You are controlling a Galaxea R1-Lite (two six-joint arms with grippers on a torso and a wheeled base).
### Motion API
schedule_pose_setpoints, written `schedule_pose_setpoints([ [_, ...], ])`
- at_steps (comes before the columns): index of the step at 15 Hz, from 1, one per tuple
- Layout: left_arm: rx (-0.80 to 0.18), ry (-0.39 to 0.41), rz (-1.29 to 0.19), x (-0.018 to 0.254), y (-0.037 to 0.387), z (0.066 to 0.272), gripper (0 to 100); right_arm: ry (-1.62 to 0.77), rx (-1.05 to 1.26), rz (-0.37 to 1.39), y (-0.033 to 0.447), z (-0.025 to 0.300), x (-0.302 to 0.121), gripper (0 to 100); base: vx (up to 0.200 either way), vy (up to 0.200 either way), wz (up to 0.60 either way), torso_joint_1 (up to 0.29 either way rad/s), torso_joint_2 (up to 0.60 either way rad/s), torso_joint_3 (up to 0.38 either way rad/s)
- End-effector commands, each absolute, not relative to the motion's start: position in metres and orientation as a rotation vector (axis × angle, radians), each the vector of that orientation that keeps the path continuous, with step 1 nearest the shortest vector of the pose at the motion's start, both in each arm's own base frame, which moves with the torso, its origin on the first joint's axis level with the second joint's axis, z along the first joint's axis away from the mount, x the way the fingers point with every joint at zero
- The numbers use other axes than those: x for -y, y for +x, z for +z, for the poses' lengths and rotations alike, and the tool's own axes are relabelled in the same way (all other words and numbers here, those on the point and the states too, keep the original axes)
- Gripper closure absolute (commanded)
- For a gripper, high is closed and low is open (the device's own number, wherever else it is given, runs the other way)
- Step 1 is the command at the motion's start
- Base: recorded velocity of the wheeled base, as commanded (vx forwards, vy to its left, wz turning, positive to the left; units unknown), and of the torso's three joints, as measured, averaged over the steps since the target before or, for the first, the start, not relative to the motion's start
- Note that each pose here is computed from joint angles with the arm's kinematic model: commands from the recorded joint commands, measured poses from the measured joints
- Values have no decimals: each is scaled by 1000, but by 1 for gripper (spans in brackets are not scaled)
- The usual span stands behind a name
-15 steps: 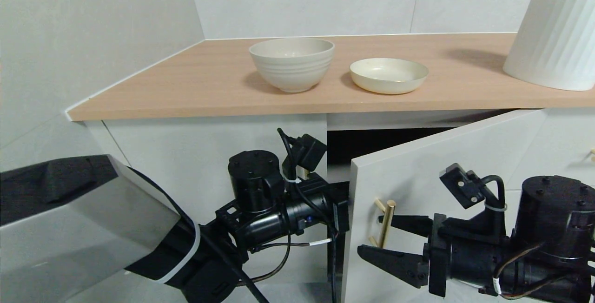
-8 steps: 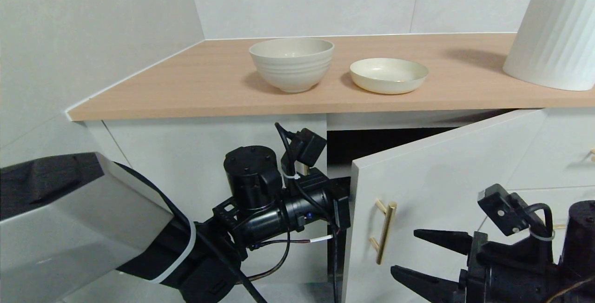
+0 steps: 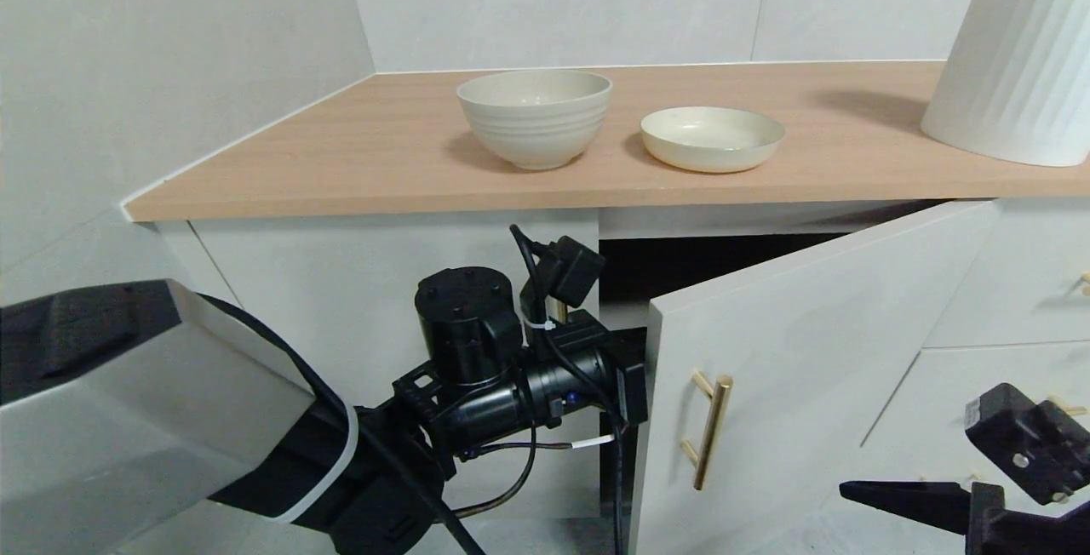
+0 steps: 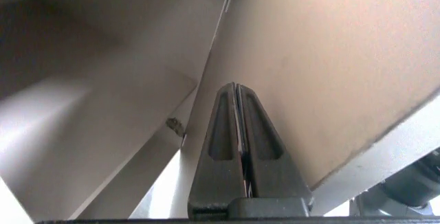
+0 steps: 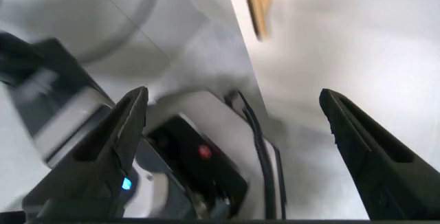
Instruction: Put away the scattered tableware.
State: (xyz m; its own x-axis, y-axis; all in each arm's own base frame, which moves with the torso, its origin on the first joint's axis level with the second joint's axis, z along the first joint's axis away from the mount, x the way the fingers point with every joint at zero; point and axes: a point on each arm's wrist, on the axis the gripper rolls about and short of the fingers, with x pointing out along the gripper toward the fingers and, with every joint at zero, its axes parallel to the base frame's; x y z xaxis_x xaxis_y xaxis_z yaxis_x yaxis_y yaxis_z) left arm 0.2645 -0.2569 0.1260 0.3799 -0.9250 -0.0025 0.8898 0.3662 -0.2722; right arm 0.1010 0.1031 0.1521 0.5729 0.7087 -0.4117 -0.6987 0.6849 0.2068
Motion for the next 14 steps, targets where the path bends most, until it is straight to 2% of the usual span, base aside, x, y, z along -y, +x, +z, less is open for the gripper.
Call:
schedule_pose_setpoints([
  [1, -167, -241, -1184, 260, 262, 126, 100, 38, -456, 841, 97, 159, -100, 0, 0, 0, 0, 0, 0, 0],
  [3, -165, -241, -1185, 260, 261, 127, 100, 38, -464, 850, 97, 158, -101, 0, 0, 0, 0, 0, 0, 0],
  [9, -181, -240, -1186, 263, 263, 121, 100, 31, -484, 850, 99, 154, -102, 0, -200, 0, 0, 1, 4, 5],
  [14, -188, -237, -1185, 277, 274, 103, 100, 31, -480, 851, 98, 155, -102, 0, 0, 0, 0, 0, 0, 0],
])
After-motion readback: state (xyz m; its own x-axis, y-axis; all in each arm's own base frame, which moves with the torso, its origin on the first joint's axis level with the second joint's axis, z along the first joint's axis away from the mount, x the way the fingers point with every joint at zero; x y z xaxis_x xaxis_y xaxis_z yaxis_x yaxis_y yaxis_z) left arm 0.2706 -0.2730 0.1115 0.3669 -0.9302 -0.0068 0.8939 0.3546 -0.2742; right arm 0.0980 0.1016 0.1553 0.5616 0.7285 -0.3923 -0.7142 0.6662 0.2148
